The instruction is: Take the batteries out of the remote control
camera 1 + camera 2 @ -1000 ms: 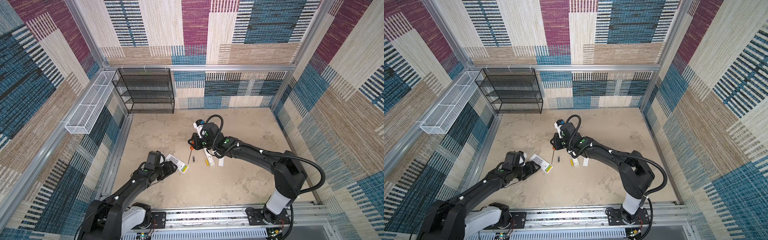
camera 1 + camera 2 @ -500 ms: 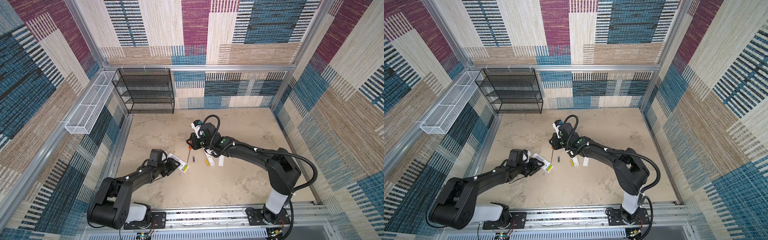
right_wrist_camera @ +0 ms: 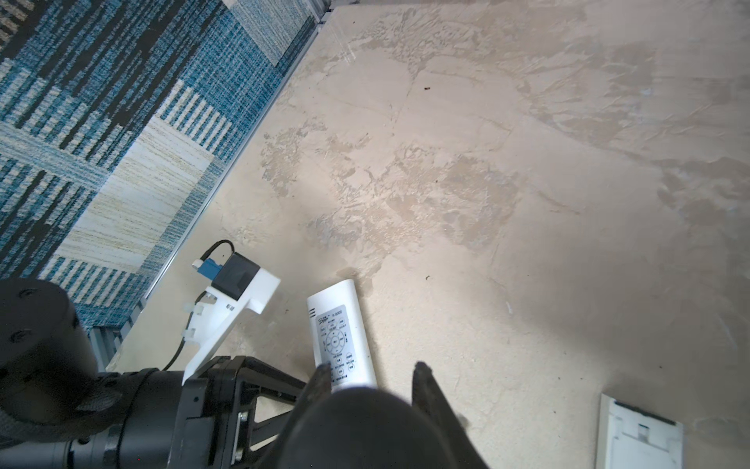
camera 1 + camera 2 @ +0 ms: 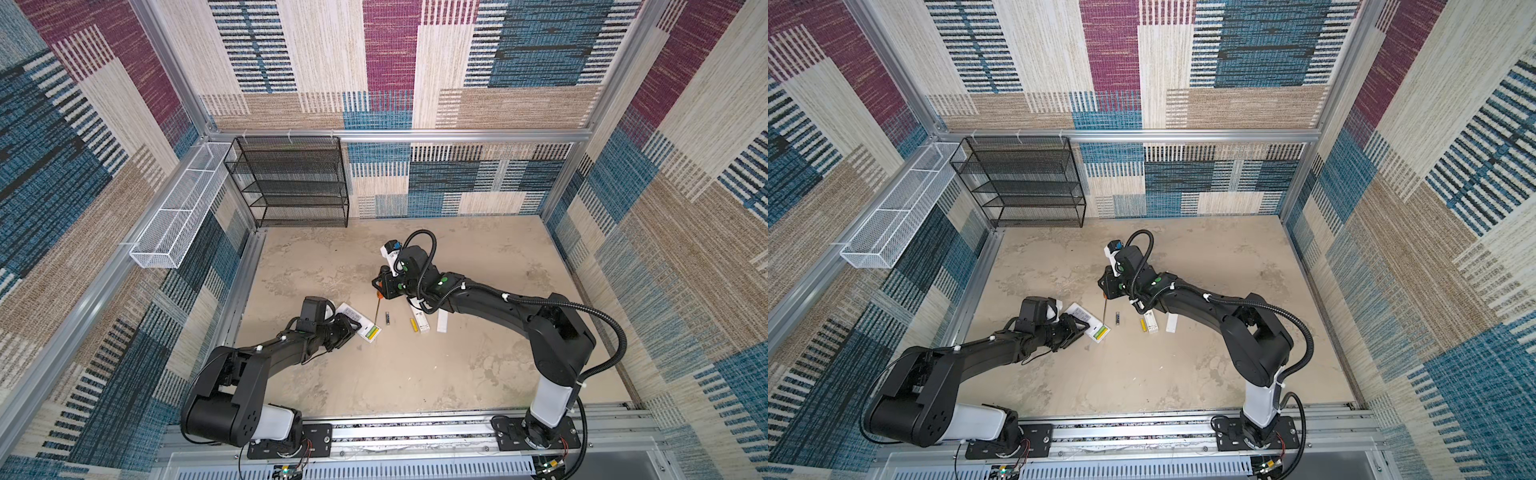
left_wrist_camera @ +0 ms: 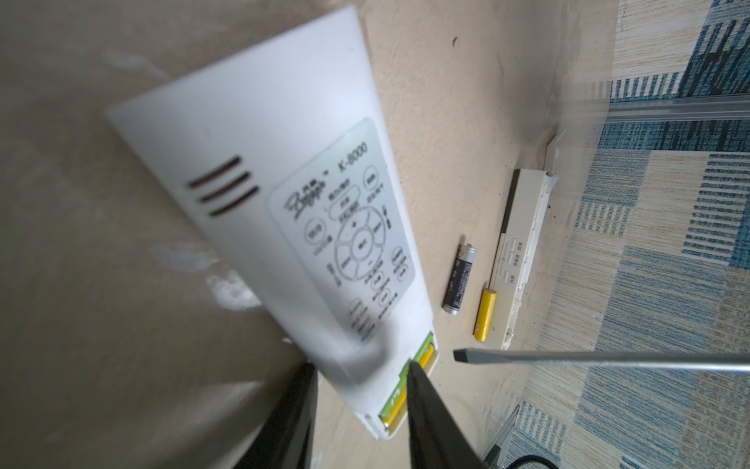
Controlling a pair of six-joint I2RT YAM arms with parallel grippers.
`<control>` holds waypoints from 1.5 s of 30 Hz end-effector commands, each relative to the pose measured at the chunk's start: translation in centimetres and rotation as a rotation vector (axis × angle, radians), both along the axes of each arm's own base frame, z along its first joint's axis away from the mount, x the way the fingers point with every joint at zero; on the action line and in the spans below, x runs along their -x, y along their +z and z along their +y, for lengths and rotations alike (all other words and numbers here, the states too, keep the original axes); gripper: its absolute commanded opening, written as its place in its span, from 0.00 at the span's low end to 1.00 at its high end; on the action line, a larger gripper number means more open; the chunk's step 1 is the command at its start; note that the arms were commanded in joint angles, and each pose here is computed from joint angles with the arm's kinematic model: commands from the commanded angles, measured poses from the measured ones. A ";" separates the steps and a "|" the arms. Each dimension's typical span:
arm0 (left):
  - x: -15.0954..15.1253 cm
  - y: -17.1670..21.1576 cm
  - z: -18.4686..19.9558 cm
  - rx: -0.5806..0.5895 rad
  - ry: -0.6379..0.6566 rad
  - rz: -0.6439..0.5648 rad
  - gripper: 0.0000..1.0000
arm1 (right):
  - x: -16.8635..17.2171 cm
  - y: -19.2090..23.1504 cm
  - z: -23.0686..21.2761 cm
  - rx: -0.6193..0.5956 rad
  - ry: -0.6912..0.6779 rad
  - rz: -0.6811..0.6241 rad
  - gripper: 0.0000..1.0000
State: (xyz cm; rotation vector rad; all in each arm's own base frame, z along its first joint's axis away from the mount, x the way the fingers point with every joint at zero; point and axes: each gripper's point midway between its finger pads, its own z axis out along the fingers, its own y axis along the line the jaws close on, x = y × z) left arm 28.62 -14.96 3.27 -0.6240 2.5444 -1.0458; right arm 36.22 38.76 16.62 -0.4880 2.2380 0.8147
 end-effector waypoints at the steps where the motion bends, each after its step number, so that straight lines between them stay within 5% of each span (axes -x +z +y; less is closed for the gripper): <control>1: -0.2 0.3 -0.3 0.016 -0.010 -0.009 0.40 | -0.6 0.5 0.0 0.004 -0.005 -0.052 0.00; 14: -0.5 -0.6 -0.9 0.036 -0.035 0.011 0.38 | 0.1 0.6 0.9 0.010 0.079 -0.142 0.00; 45: -1.6 -0.3 -0.6 -0.014 -0.070 0.010 0.42 | -0.3 0.7 0.3 0.042 0.042 -0.163 0.00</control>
